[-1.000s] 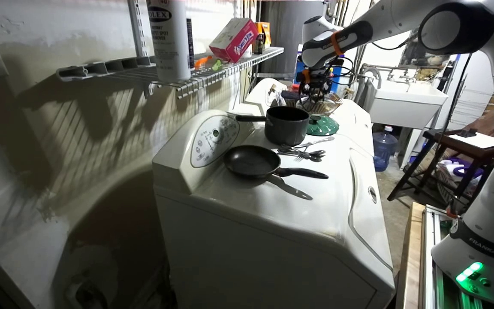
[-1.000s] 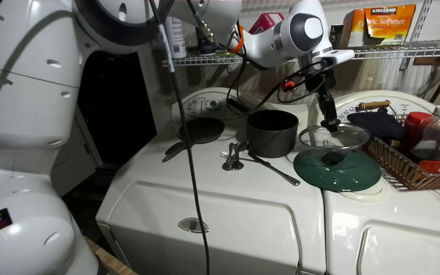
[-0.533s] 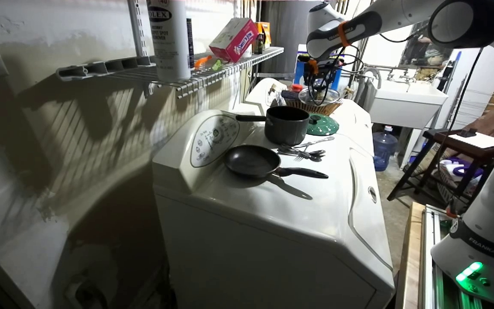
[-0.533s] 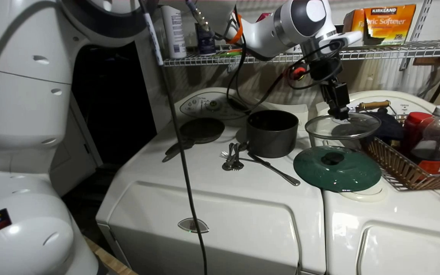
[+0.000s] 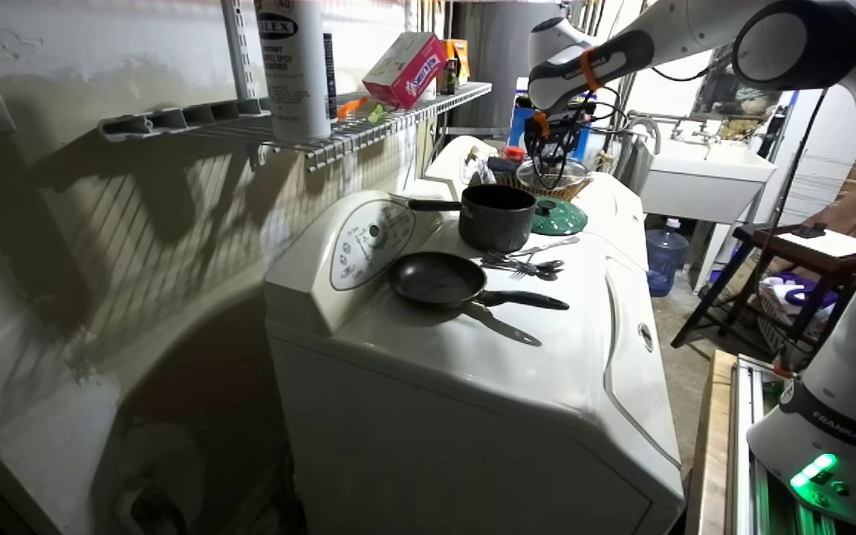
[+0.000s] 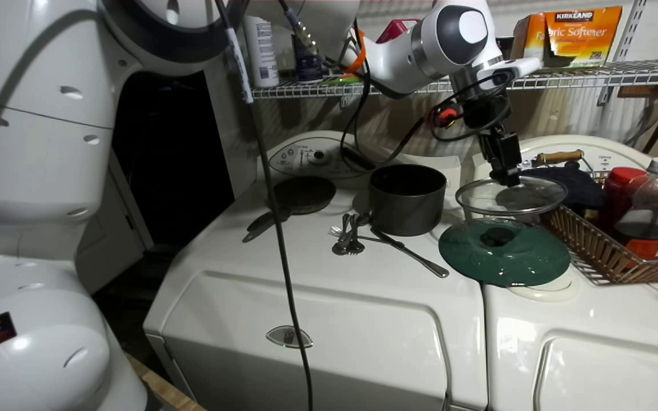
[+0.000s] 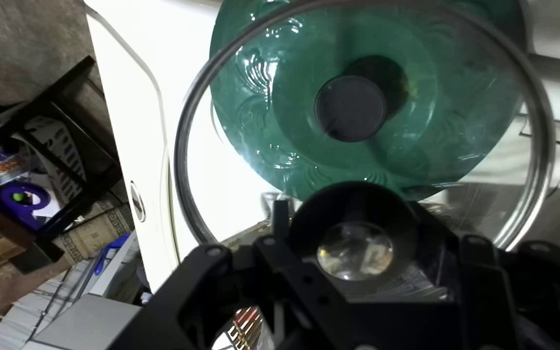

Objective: Put the lid in the brown basket

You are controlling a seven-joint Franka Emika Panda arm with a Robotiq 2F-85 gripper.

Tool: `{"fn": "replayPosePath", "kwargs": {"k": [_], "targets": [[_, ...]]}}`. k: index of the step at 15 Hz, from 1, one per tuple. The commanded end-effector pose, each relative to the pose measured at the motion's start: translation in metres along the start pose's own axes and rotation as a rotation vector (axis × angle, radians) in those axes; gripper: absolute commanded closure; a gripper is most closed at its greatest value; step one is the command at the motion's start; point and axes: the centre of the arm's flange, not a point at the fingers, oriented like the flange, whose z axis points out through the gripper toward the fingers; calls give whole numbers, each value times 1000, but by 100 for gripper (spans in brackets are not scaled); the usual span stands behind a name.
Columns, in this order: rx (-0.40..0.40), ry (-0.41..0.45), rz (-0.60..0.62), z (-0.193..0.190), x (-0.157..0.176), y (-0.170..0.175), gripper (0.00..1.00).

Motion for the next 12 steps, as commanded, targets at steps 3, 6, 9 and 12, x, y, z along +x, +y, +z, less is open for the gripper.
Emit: {"fn": "replayPosePath", "kwargs": {"k": [3,6,9,12], "targets": [[39,66,-7,-10,47,-23,66],[50,90,-41,-17,68,-30,66],[79,89,-98,-24,95,-28,66],[141,65,-180,-20,121,-18,66]]}}
